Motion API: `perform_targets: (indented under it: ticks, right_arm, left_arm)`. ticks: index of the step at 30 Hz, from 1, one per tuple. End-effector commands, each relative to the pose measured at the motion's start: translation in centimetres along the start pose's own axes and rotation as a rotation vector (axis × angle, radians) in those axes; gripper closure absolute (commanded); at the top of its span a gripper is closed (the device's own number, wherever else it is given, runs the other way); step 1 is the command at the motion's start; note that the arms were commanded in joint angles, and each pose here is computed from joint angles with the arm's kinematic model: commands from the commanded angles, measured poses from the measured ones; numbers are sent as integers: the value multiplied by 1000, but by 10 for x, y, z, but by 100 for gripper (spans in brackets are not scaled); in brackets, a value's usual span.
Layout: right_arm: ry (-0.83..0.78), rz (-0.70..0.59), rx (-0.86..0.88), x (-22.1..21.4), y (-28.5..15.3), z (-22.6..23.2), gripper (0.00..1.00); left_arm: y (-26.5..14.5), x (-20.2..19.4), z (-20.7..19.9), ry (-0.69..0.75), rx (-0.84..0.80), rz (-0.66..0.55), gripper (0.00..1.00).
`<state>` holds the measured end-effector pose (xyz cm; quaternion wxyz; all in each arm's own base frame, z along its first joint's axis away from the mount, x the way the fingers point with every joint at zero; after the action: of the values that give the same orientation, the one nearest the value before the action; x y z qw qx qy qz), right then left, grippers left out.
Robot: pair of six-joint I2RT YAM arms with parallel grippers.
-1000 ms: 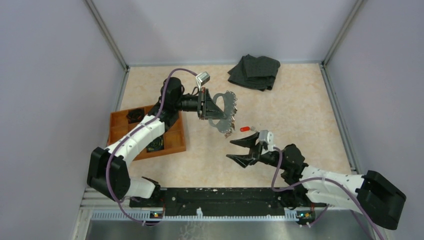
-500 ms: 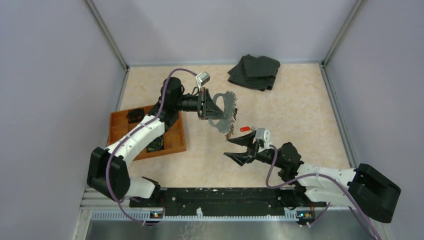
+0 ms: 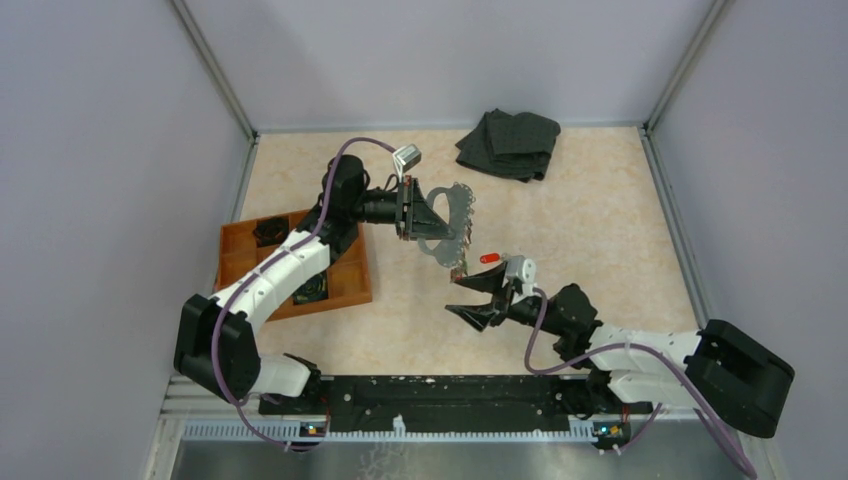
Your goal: Remove the keys from the keyring
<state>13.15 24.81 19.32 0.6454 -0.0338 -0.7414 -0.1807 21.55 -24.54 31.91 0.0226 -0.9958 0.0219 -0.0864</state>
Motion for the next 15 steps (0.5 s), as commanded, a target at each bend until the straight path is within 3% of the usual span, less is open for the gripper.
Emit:
perform_targets:
  ticks: [1,15]
  right_arm:
    - [-33,-103,-3,26,13,-4,44]
    - [-35,-126,-2,30,15,-4,44]
  left_arm:
    - [-4,-6,-31,69,-55,6,100]
    - [-2,-10,-29,63,-55,12,100]
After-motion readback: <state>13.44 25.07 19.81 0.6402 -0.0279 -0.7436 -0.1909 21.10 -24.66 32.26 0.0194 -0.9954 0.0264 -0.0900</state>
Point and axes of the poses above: each gripper's point midway between its finger pads, its own y axis out along the fingers, its own z axis along the line the jaws close on, x = y × z, the point moved 6 cm from there along -y, back along the fingers, and after that the axes turned 9 degrees about -y, right-handed, at the moved point
